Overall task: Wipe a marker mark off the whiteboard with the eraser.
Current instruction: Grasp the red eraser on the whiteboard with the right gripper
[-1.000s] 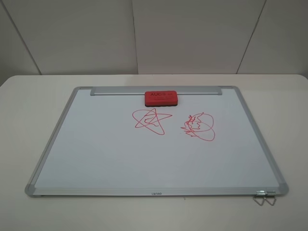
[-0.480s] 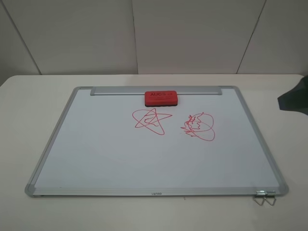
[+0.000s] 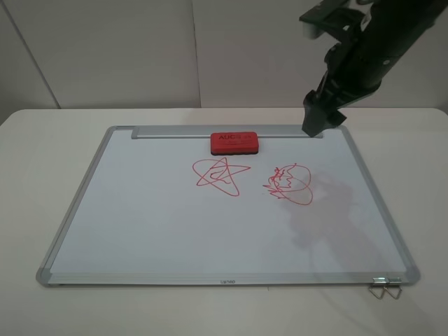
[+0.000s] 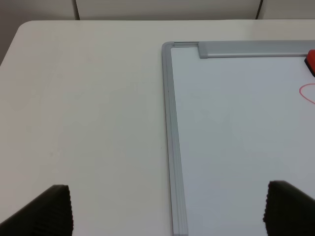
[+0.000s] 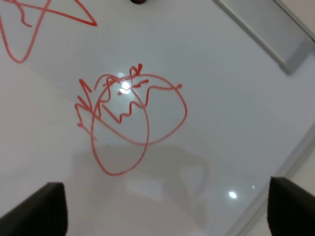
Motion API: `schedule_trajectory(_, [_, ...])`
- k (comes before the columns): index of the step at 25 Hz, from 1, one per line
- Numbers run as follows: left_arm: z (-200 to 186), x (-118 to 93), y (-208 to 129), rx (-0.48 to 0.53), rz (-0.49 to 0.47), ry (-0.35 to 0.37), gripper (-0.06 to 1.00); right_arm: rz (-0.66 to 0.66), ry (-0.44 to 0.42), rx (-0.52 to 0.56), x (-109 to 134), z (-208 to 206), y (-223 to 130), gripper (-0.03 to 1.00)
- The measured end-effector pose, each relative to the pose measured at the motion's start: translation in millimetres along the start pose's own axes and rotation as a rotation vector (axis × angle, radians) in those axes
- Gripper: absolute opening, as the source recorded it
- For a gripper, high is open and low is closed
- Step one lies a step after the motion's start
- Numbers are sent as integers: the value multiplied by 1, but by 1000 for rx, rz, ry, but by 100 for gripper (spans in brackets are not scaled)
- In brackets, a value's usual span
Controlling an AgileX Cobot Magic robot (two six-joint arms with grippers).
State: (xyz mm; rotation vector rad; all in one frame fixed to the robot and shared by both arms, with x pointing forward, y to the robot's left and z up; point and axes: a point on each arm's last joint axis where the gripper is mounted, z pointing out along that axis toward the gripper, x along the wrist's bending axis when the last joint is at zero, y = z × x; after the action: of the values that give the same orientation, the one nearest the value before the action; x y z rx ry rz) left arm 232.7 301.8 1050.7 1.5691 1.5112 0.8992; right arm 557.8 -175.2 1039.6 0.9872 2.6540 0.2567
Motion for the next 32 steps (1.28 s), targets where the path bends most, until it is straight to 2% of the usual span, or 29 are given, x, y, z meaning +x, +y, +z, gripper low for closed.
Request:
schedule_trajectory(2, [0,0,0,0,0,0,77,-115,20,15,-4,15,24,72])
schedule_trajectory(6, [0,0,0,0,0,0,77,-210,73,-19,-14,42,67,72])
schedule_trajectory(10, [0,0,0,0,0,0,77,-307,145,-56,-17,67,94,68])
schedule_trajectory(13, [0,0,0,0,0,0,77,-375,171,-62,-18,81,102,68])
schedule_trajectory(22, [0,0,0,0,0,0,77,-544,169,-66,-9,122,111,67])
schedule_trajectory(32, [0,0,0,0,0,0,77,-614,169,-60,8,154,132,65])
